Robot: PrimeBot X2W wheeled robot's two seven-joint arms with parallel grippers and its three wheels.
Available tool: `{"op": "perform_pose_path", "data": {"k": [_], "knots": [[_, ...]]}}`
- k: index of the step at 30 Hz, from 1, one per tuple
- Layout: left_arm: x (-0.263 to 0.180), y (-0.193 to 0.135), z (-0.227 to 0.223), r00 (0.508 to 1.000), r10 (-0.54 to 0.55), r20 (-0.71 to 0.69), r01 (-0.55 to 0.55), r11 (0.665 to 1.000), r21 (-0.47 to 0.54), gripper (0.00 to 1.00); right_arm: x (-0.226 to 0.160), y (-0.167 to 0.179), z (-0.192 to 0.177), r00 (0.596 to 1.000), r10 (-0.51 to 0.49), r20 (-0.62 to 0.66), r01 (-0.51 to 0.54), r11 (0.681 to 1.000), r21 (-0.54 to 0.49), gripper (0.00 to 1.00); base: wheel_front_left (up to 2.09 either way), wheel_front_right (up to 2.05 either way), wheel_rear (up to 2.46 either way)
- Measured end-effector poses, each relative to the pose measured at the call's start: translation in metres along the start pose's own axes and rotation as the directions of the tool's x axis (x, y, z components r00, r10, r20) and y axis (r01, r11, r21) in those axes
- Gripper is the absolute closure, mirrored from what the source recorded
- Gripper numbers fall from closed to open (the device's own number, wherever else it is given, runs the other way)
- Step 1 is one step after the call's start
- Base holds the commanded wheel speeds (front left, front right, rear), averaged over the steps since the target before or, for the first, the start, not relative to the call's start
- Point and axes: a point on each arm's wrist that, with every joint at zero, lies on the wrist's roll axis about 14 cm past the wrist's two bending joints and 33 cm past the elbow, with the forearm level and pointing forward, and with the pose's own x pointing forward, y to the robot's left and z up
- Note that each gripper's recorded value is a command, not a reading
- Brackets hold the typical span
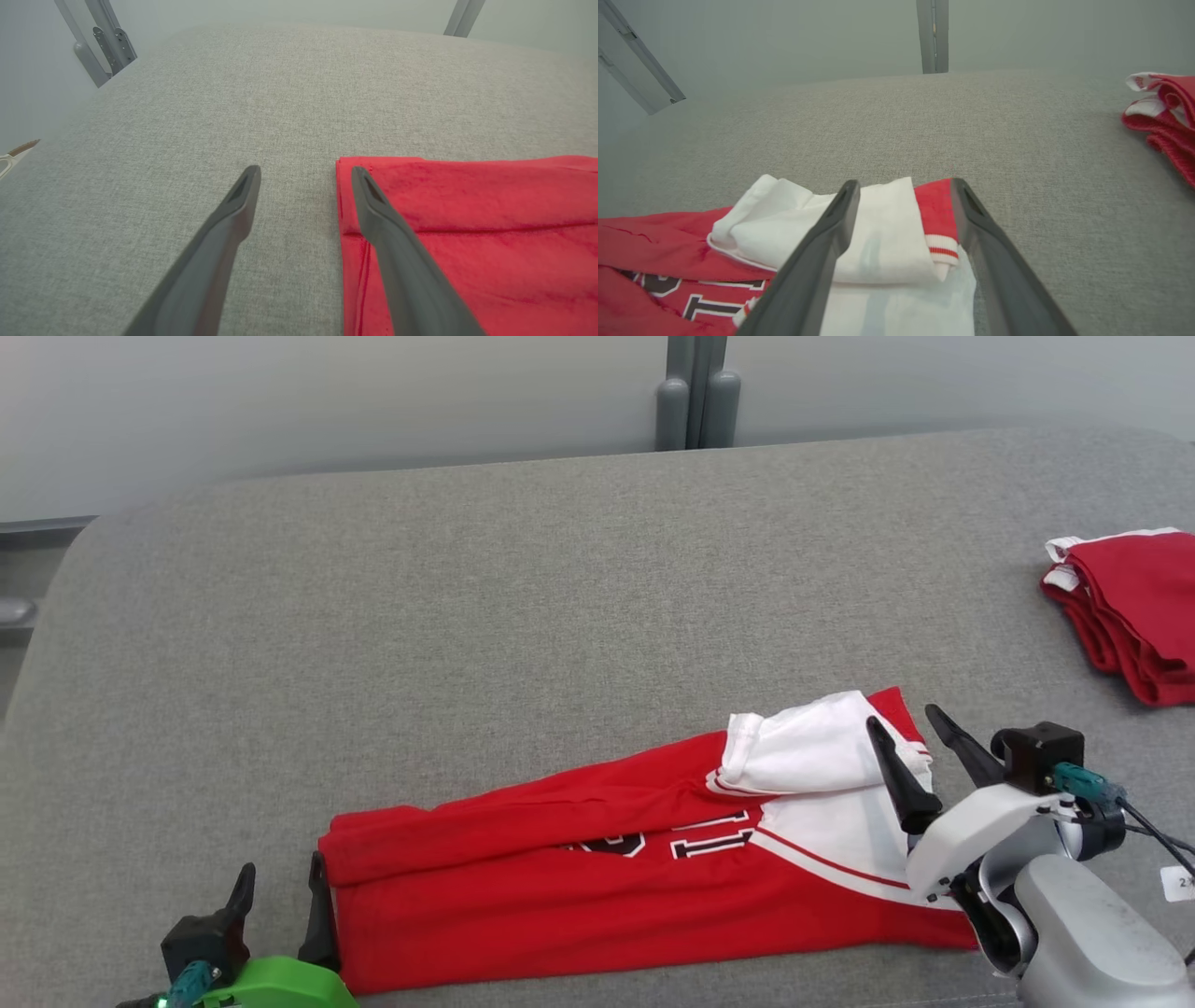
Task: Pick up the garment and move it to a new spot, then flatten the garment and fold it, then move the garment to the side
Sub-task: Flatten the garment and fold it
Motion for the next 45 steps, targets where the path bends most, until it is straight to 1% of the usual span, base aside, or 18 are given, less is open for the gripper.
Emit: {"op": "perform_pose_path", "data": {"k": [2,8,14,15,16,17,18,19,20,21,26,31,34,39,43,44,45], "knots": [[0.0,-0.001,0.0,1.0,-0.004,0.001,0.004,1.0,-0.002,0.0,0.008,0.006,-0.003,1.0,0.019,-0.02,-0.019,1.0,-0.01,0.0,0.0,0.0,0.0],[0.004,-0.009,0.005,1.0,-0.027,0.014,0.027,0.999,-0.023,0.0,0.034,0.007,-0.016,0.993,0.028,-0.113,-0.031,0.999,-0.024,0.0,0.0,0.0,0.0],[0.002,-0.005,0.0,1.0,-0.008,-0.001,0.008,0.999,-0.033,0.0,0.049,0.011,-0.035,0.979,0.037,-0.199,-0.043,0.999,-0.024,0.0,0.0,0.0,0.0],[0.002,-0.004,-0.002,1.0,-0.004,-0.005,0.004,0.999,-0.034,0.0,0.05,0.012,-0.037,0.977,0.042,-0.207,-0.048,0.999,-0.022,0.04,0.0,0.0,0.0],[0.002,-0.003,-0.003,1.0,0.0,-0.008,-0.001,0.999,-0.034,0.0,0.052,0.013,-0.039,0.976,0.043,-0.214,-0.047,0.999,-0.01,0.18,0.0,0.0,0.0],[0.002,-0.002,-0.004,1.0,0.004,-0.011,-0.004,0.999,-0.036,0.0,0.052,0.014,-0.042,0.973,0.048,-0.226,-0.052,0.999,-0.012,0.38,0.0,0.0,0.0],[0.002,-0.002,-0.004,1.0,0.005,-0.013,-0.005,0.999,-0.038,0.0,0.053,0.015,-0.043,0.972,0.051,-0.229,-0.056,0.998,-0.014,0.53,0.0,0.0,0.0],[0.002,-0.002,-0.004,1.0,0.005,-0.013,-0.005,0.999,-0.039,0.0,0.055,0.016,-0.043,0.972,0.053,-0.229,-0.058,0.998,-0.015,0.71,0.0,0.0,0.0],[0.003,-0.003,-0.005,1.0,0.004,-0.014,-0.004,0.999,-0.038,0.0,0.055,0.016,-0.042,0.973,0.055,-0.225,-0.06,0.998,-0.016,0.96,0.0,0.0,0.0],[0.003,-0.004,-0.004,1.0,0.001,-0.013,-0.002,0.999,-0.038,0.0,0.055,0.016,-0.042,0.973,0.058,-0.223,-0.063,0.998,-0.018,1.0,0.0,0.0,0.0],[0.007,-0.01,0.0,1.0,-0.019,0.0,0.019,0.999,-0.04,0.0,0.055,0.016,-0.036,0.979,0.069,-0.191,-0.077,0.996,-0.034,1.0,0.0,0.0,0.0],[0.006,-0.015,0.007,0.999,-0.033,0.022,0.034,0.999,-0.04,0.0,0.049,0.035,-0.019,0.981,0.149,-0.128,-0.158,0.985,-0.065,1.0,0.0,0.0,0.0],[0.002,-0.015,0.007,0.999,-0.036,0.026,0.037,0.999,-0.04,0.0,0.033,0.044,-0.018,0.973,0.197,-0.122,-0.207,0.975,-0.08,1.0,0.0,0.0,0.0],[-0.001,-0.019,0.014,0.997,-0.051,0.051,0.053,0.998,-0.036,0.0,0.003,0.056,-0.006,0.963,0.26,-0.077,-0.266,0.96,-0.087,1.0,0.0,0.0,0.0],[-0.001,-0.027,0.019,0.995,-0.076,0.067,0.079,0.996,-0.033,0.0,-0.028,0.049,-0.017,0.961,0.256,-0.105,-0.266,0.959,-0.095,1.0,0.0,0.0,0.0],[-0.002,-0.03,0.02,0.994,-0.084,0.07,0.086,0.996,-0.032,0.0,-0.035,0.046,-0.024,0.961,0.248,-0.124,-0.26,0.961,-0.095,0.96,0.0,0.0,0.0],[-0.002,-0.031,0.021,0.993,-0.09,0.073,0.092,0.995,-0.031,0.0,-0.043,0.04,-0.033,0.961,0.232,-0.15,-0.248,0.964,-0.095,0.58,0.0,0.0,0.0]]}}
